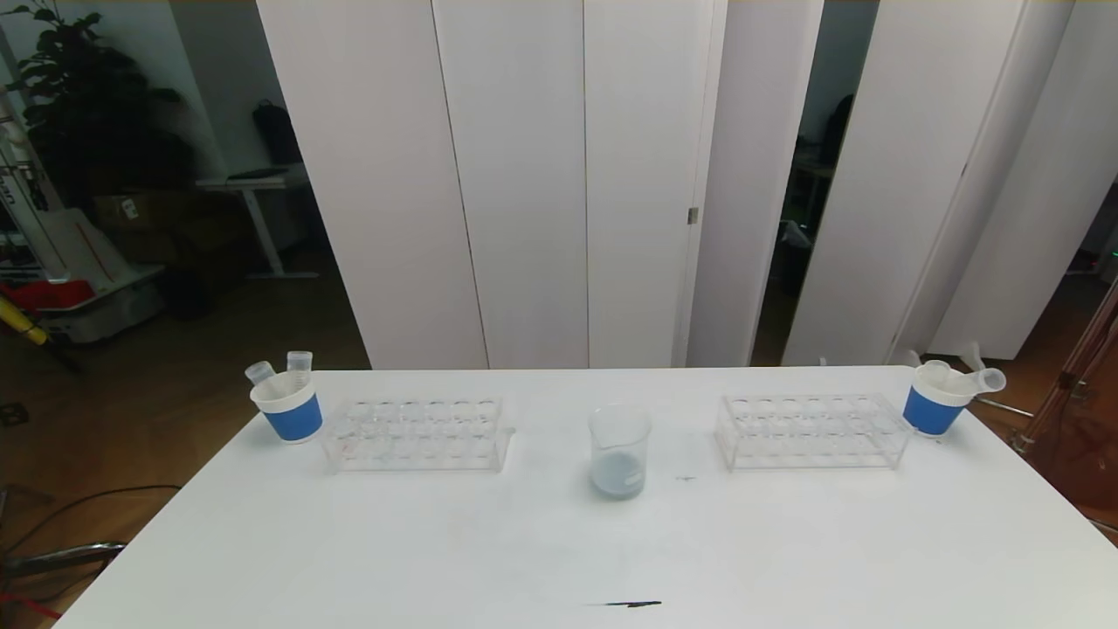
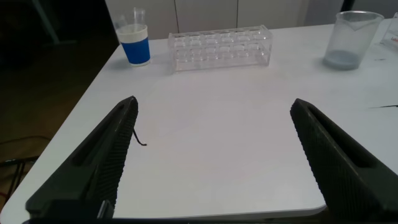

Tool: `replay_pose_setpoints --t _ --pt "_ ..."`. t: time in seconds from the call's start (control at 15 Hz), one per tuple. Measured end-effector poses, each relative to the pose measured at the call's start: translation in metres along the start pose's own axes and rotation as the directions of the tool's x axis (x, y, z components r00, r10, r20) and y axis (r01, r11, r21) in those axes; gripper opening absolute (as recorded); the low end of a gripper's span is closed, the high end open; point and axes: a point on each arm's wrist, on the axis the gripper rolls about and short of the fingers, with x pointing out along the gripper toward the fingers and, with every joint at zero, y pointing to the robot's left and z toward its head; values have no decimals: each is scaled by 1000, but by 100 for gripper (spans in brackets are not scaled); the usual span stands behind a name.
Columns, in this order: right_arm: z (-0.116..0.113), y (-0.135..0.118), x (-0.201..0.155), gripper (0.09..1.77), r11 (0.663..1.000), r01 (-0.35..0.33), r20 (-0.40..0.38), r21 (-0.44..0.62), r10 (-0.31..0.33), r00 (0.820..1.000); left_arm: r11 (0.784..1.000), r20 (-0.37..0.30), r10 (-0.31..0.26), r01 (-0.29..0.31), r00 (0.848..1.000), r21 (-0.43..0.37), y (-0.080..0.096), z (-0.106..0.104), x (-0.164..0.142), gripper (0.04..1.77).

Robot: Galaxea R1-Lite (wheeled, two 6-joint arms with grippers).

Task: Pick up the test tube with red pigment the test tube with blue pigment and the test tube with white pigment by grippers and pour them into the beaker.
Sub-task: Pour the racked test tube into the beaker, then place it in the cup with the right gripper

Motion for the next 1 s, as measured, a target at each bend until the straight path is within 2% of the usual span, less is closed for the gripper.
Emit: replay_pose_setpoints --t 0.2,0.33,0.53,0.6,0.8,1.0 --pt "-19 4 -55 175 1000 11 55 -1 -11 998 1000 0 0 0 1000 0 0 0 0 175" --pt "-49 3 -78 175 1000 9 35 6 -9 999 1000 0 0 0 1000 0 0 0 0 175" --pt "-98 -3 -76 175 989 127 -64 81 -122 991 1000 0 0 0 1000 0 0 0 0 175" --pt "-113 -4 -73 175 985 139 -89 102 -130 987 1000 0 0 0 1000 0 0 0 0 175" --pt "-153 -9 -69 175 988 83 -115 128 -69 991 1000 0 0 0 1000 -1 0 0 0 175" --pt "-186 -10 -71 175 990 76 -143 117 -59 988 1000 0 0 0 1000 0 0 0 0 175"
